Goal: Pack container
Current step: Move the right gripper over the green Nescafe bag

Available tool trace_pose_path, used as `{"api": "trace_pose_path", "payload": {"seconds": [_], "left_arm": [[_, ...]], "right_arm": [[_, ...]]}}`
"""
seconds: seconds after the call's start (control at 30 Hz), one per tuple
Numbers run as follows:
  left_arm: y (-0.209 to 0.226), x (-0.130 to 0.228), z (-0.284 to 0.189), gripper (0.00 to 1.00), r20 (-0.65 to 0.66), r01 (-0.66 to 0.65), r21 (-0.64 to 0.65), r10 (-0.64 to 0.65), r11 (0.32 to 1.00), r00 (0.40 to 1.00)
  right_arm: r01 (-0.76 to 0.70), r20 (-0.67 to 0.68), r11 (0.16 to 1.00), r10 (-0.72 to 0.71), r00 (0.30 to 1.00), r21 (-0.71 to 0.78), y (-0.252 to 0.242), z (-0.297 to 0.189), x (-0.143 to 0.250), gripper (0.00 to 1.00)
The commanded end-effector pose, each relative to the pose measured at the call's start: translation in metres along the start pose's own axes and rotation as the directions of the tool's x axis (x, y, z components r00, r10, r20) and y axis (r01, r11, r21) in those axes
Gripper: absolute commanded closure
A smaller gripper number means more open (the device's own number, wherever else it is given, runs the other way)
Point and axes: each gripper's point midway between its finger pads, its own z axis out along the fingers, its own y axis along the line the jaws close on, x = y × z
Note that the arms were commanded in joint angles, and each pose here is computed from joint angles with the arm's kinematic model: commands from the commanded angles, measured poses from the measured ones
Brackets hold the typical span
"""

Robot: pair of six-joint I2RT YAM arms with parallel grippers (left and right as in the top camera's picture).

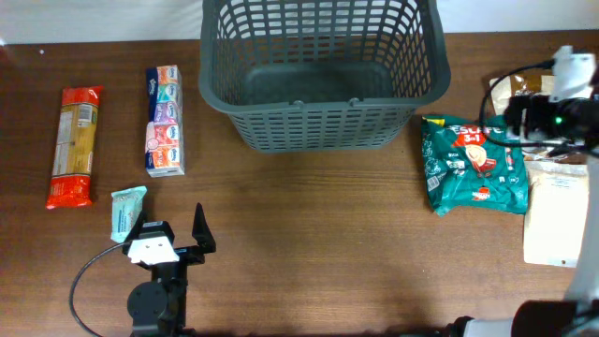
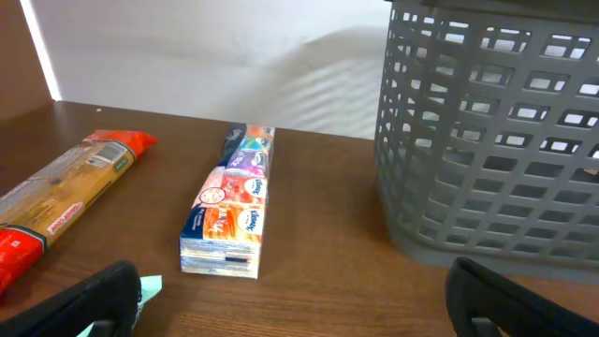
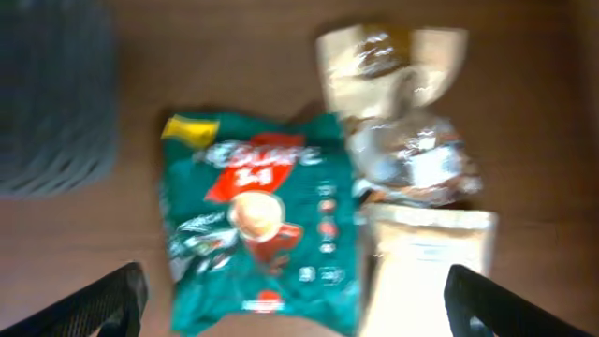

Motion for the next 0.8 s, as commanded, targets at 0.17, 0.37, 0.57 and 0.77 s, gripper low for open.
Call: {"api": "trace_pose_path", "payload": {"seconds": [0.17, 0.37, 0.57, 0.77], "left_arm": [[0.002, 0.0, 0.0, 0.01, 0.005, 0.002, -0.01, -0.002, 1.0, 1.0], [0.002, 0.0, 0.0, 0.01, 0.006, 0.002, -0.01, -0.002, 1.0, 1.0], [0.002, 0.0, 0.0, 0.01, 0.005, 0.002, -0.01, -0.002, 1.0, 1.0], [0.002, 0.0, 0.0, 0.01, 0.005, 0.002, -0.01, -0.002, 1.0, 1.0]], "right_arm": [[0.001, -0.073, 0.993, -0.01, 0.997, -0.116, 0.011, 0.041, 0.005, 0.01], [-0.022, -0.1, 0.995, 0.012, 0.995, -0.096, 0.005, 0.059, 0.006, 0.01], [-0.026, -0.159, 0.993, 0.007, 0.987, -0.114, 0.005, 0.081, 0.016, 0.01], [-0.037, -0.204, 0.991, 0.01, 0.979, -0.13, 0.007, 0.099, 0.025, 0.01]]}}
